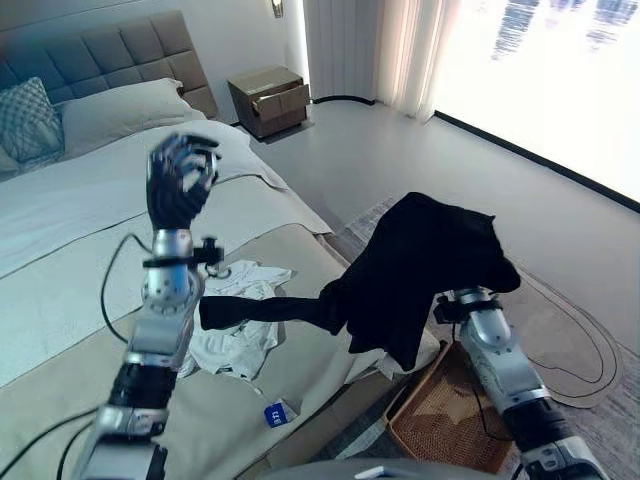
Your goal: Pick up clothes into the bucket
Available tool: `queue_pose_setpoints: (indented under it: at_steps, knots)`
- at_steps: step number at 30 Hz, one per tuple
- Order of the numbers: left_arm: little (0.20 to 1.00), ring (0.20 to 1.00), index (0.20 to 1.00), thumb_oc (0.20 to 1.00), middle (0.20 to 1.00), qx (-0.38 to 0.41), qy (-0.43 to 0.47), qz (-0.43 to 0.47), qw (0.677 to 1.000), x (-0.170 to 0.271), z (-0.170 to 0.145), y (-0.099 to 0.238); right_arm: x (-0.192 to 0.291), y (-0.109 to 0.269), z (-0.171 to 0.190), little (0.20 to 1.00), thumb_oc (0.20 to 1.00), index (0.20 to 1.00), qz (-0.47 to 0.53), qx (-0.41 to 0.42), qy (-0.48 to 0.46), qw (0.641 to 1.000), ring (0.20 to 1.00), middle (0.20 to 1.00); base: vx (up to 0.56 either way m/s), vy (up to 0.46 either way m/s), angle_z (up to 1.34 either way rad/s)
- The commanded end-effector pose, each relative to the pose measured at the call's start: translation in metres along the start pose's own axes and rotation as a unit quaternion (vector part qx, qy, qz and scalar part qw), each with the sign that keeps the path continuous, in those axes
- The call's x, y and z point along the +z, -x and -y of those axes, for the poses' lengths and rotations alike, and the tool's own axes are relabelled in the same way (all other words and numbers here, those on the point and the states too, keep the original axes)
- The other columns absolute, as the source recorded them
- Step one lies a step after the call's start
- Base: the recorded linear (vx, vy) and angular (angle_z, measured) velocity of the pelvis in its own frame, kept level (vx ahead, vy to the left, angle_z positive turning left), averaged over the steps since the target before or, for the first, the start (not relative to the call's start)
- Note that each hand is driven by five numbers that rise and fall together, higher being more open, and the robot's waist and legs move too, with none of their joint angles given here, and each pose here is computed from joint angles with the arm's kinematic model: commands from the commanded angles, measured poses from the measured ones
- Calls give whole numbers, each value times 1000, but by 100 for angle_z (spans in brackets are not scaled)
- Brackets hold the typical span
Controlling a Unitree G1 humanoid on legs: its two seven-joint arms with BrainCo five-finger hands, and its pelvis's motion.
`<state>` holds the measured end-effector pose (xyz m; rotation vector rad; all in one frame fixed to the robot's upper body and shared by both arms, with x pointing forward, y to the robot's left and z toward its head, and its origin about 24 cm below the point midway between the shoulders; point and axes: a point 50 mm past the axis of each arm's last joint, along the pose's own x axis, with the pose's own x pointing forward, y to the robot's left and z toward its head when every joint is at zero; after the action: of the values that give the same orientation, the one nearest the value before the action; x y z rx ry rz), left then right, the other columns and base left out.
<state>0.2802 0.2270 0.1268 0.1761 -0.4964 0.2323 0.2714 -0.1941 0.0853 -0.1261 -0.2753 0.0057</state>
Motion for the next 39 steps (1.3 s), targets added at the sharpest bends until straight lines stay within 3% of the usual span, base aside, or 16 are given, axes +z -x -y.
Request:
queue_pose_setpoints:
  at_steps: [1, 4, 5, 10, 17, 23, 31, 39]
  knots:
    - [1000, 1000, 1000, 1000, 1000, 8, -13, -4, 1000, -6, -15, 4, 61, -9, 21, 200, 200, 200, 167, -60, 7, 984, 200, 200, -39, 12, -2]
    - [1000, 1000, 1000, 1000, 1000, 12, -13, -50, 999, -23, -21, 26, 70, -4, 41, 200, 200, 200, 190, -106, 24, 976, 200, 200, 22, 1, -1]
    - [1000, 1000, 1000, 1000, 1000, 27, -4, -117, 993, -45, -30, 56, 89, 4, 65, 200, 200, 200, 232, -157, 46, 959, 200, 200, 0, 0, 0]
    - [1000, 1000, 1000, 1000, 1000, 58, 33, -172, 983, -62, -38, 89, 107, 23, 104, 200, 200, 200, 267, -232, 91, 931, 200, 200, -13, 0, 0]
    - [1000, 1000, 1000, 1000, 1000, 88, 46, -167, 981, -56, -55, 106, 121, 57, 157, 200, 200, 200, 263, -349, 203, 876, 200, 200, 0, 0, 0]
    - [1000, 1000, 1000, 1000, 1000, 106, 25, -142, 984, -45, -71, 107, 127, 83, 180, 200, 200, 200, 240, -381, 263, 853, 200, 200, 1, -3, 0]
    - [1000, 1000, 1000, 1000, 1000, 124, 27, -131, 983, -42, -72, 106, 80, 87, 153, 200, 200, 200, 139, -293, 202, 924, 200, 200, 1, -4, -3]
    - [1000, 1000, 1000, 1000, 1000, 133, 19, -118, 984, -38, -74, 103, 6, 99, 114, 200, 200, 200, -27, -224, 134, 965, 200, 200, -12, -1, -4]
